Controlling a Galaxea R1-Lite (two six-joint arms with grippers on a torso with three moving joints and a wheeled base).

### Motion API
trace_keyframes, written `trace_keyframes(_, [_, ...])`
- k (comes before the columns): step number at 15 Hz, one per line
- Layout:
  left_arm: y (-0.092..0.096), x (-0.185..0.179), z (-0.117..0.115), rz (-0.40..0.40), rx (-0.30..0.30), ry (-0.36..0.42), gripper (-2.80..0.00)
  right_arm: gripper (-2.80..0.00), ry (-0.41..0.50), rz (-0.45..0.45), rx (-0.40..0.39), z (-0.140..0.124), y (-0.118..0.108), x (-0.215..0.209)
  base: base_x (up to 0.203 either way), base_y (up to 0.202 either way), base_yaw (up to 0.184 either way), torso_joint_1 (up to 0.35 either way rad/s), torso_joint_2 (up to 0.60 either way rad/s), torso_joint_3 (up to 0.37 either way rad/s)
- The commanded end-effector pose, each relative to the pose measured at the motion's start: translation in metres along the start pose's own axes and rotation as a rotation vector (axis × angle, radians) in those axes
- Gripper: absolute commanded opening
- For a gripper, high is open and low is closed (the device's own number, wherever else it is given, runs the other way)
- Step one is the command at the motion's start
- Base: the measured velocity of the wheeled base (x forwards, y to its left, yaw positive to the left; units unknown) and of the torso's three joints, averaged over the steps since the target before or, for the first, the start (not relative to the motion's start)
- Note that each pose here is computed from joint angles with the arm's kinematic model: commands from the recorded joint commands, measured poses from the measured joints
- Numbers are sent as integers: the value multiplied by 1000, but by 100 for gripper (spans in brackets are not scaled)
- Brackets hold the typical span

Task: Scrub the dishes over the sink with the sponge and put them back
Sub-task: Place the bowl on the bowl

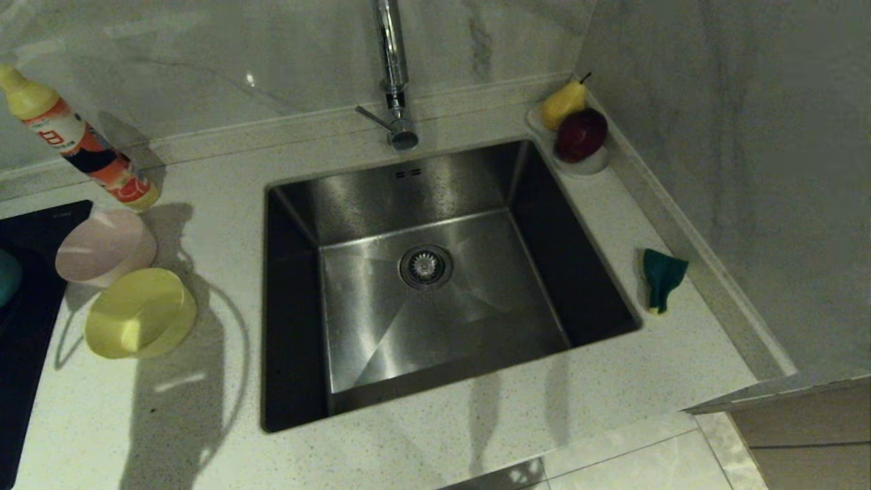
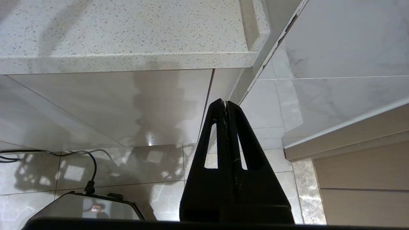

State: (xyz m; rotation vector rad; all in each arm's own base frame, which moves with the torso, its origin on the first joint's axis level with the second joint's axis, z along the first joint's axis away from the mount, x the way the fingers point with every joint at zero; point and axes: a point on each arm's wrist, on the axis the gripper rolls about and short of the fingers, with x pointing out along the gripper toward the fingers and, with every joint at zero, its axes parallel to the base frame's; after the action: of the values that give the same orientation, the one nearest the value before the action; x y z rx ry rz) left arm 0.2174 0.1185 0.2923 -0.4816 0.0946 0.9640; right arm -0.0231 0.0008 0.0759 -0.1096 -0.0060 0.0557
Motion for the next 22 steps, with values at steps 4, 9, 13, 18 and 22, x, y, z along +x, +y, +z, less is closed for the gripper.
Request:
trace_keyframes(4, [32,69,7,129,-98,97,-280,-280,-3,0,-1,0,0,0,0,0,0,0,0,0])
trace_keyframes(9, [46,89,8,135,-133,134,-280,-280,-3,0,-1,0,0,0,0,0,0,0,0,0])
trace_keyframes(13, [50,93,4,95,-154,192,-280,-280,-3,0,-1,0,0,0,0,0,0,0,0,0])
trace_keyframes(18, [27,54,13,-202,-156,322,-280,-280,-3,0,-1,0,0,0,0,0,0,0,0,0])
trace_keyframes(22, [1,48,7,-309,-40,353,-280,-280,-3,0,-1,0,0,0,0,0,0,0,0,0])
